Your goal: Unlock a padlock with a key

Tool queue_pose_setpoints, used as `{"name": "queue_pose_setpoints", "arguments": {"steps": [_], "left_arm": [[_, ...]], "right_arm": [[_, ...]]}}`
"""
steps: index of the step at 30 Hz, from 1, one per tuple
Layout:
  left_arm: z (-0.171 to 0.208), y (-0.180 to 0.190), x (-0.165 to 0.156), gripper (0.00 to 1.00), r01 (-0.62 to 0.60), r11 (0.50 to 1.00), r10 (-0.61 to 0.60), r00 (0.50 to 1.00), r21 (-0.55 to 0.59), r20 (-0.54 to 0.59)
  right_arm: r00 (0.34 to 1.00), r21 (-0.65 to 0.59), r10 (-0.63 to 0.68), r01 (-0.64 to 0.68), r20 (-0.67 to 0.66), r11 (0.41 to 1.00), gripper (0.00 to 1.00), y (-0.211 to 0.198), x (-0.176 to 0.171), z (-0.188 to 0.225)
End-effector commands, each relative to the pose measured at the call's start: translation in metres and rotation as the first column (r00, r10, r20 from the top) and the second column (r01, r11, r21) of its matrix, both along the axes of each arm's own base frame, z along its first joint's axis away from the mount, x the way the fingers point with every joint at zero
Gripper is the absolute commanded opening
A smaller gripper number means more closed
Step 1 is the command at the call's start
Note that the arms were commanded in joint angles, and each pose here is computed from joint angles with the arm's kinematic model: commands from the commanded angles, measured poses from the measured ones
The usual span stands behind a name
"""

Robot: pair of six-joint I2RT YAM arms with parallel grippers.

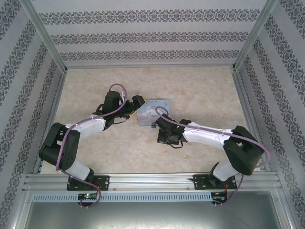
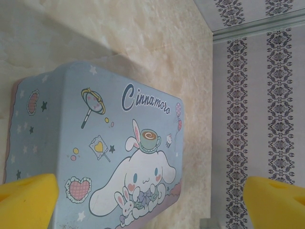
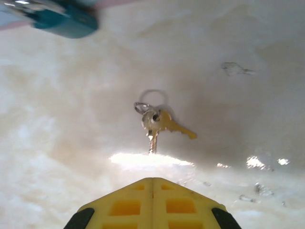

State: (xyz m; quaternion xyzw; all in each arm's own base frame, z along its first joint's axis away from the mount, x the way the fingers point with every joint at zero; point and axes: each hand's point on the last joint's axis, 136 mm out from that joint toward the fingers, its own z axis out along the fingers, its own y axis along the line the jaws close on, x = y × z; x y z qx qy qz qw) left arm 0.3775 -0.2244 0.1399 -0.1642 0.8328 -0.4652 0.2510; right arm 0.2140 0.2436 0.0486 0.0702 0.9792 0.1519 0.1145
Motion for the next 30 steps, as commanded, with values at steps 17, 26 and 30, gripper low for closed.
{"name": "queue_pose_setpoints", "arguments": {"steps": [17, 26, 30], "left_arm": [[0.015, -0.004, -0.011, 1.00, 0.022, 1.000, -0.022, 1.000, -0.013, 0.022], [0.018, -0.002, -0.012, 0.99, 0.023, 1.000, -0.023, 0.999, -0.007, 0.030], [0.018, -0.002, -0.012, 0.99, 0.020, 1.000, -0.020, 0.999, -0.006, 0.029]], "right_arm": [[0.997, -0.031, 0.071, -0.070, 0.037, 0.997, 0.48, 0.014, 0.028, 0.016], [0.936, -0.026, 0.338, -0.337, 0.101, 0.941, 0.48, 0.016, 0.044, 0.009], [0.928, -0.006, 0.361, -0.362, 0.092, 0.932, 0.47, 0.020, 0.047, 0.002]]}}
